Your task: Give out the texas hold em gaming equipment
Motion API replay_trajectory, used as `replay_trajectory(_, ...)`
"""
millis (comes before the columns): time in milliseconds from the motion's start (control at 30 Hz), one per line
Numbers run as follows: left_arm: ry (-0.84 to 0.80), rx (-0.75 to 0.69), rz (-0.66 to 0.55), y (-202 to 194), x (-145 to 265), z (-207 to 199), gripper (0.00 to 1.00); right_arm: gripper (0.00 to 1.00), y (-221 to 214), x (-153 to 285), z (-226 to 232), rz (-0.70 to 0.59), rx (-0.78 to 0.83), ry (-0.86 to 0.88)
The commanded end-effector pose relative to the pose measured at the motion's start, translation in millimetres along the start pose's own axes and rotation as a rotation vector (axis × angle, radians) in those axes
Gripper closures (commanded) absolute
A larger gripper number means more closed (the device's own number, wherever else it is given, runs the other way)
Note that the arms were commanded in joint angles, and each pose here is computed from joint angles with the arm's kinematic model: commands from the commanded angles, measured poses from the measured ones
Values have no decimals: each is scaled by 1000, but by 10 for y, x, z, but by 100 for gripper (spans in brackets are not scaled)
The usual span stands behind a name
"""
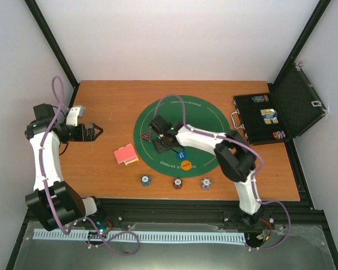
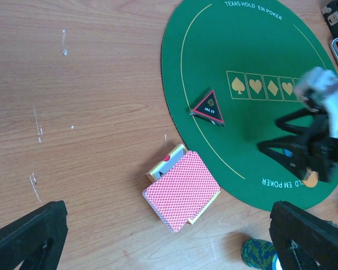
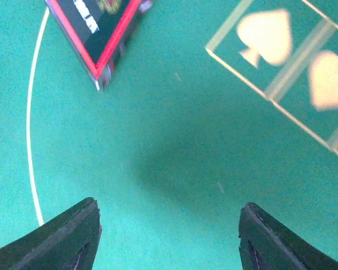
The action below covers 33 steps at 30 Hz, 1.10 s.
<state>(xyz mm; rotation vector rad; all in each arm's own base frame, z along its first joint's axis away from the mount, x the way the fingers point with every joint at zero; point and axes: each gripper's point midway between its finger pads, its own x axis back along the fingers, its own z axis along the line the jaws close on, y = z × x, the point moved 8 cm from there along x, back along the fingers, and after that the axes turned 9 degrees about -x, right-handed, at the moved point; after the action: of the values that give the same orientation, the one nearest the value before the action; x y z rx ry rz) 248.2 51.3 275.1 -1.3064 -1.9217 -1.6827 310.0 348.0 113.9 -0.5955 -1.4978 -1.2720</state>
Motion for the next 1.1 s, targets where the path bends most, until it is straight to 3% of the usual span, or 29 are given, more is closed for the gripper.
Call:
replay_trajectory(0, -17, -26, -37, 59, 78, -104, 0, 32, -163, 421, -216, -64, -72, -42)
replay_trajectory(200, -24, -24, -42, 69, 92, -130, 0, 28, -615, 433, -454, -23, -116, -75)
replay_trajectory(400, -32, -21, -42, 70, 95, -147, 0, 28, -783, 400, -530, -6, -130, -82)
replay_trajectory(800, -32, -24, -59, 108, 139, -173, 0, 50, -780, 142, -657, 23, -160, -102)
replay_trajectory(1067, -21, -32, -57, 133, 160, -167, 0, 52, -817, 55, -809, 45, -172, -124)
